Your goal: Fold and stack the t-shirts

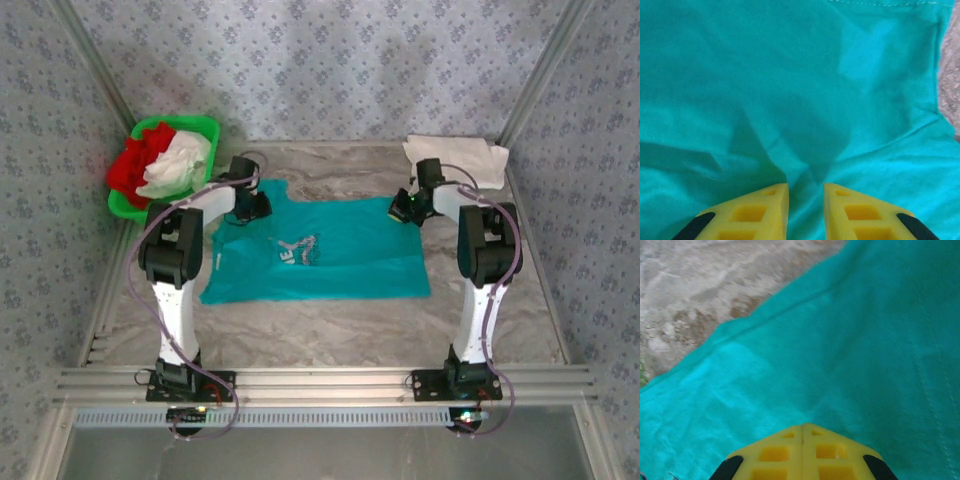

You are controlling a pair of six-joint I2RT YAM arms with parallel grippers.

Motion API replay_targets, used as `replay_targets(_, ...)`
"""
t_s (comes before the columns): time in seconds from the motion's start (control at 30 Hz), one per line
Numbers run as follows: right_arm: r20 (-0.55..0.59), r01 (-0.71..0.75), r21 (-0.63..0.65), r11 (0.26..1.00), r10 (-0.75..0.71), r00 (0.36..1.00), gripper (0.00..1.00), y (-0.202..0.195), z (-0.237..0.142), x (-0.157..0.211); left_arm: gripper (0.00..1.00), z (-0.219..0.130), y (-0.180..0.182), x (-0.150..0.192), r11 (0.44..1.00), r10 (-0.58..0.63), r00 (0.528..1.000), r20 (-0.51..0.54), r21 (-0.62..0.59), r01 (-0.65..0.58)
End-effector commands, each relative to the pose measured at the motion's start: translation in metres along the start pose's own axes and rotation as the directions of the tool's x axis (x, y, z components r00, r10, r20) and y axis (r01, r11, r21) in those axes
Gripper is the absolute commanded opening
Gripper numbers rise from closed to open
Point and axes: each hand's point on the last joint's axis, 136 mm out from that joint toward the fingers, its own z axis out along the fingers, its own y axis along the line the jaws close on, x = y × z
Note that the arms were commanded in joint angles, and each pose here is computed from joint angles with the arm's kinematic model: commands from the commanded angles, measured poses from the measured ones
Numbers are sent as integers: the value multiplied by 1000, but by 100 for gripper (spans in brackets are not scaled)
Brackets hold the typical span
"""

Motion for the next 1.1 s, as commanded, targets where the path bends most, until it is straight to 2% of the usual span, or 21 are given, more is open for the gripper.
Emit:
replay_targets(0.0, -17, -64, -14, 998, 64, 998, 0, -10, 5, 7, 23, 1, 4, 19, 1000, -25, 999, -36, -2, 25)
replay_targets(0.13, 10, -153, -14, 988, 153, 988, 0, -27, -6, 10, 23, 3, 4, 42, 999, -53, 997, -63, 6, 54)
replay_targets(0.37, 83, -250, 10, 968, 248, 965, 0, -64, -43, 18, 20, -3, -17, 104, 997, -73, 989, -130, 27, 77)
replay_targets(0.47, 119, -264, 24, 964, 259, 959, 0, -76, -55, 15, 20, -12, -24, 112, 995, -83, 989, -122, 42, 89)
replay_targets(0.53, 115, -256, 34, 966, 250, 961, 0, -78, -56, 13, 24, -23, -27, 102, 997, -60, 994, -92, 40, 63)
replay_targets(0.63, 108, -234, 12, 972, 231, 967, 0, -72, -53, 10, 29, -47, -35, 66, 1000, 14, 1000, -26, 27, -13)
replay_targets(0.73, 103, -196, -6, 981, 195, 975, 0, -63, -51, 5, 42, -74, -37, 16, 996, 84, 994, 70, -5, -84)
replay_targets(0.87, 112, -150, -27, 988, 152, 982, 0, -46, -57, -1, 51, -94, -22, -43, 997, 71, 989, 128, -21, -69)
replay_targets(0.97, 130, -130, -32, 991, 133, 983, 0, -35, -66, -5, 54, -81, -13, -58, 998, 68, 992, 103, -17, -67)
replay_targets(1.07, 130, -120, -57, 991, 126, 983, 3, -27, -71, -6, 56, -55, -12, -54, 995, 98, 995, 27, -19, -97)
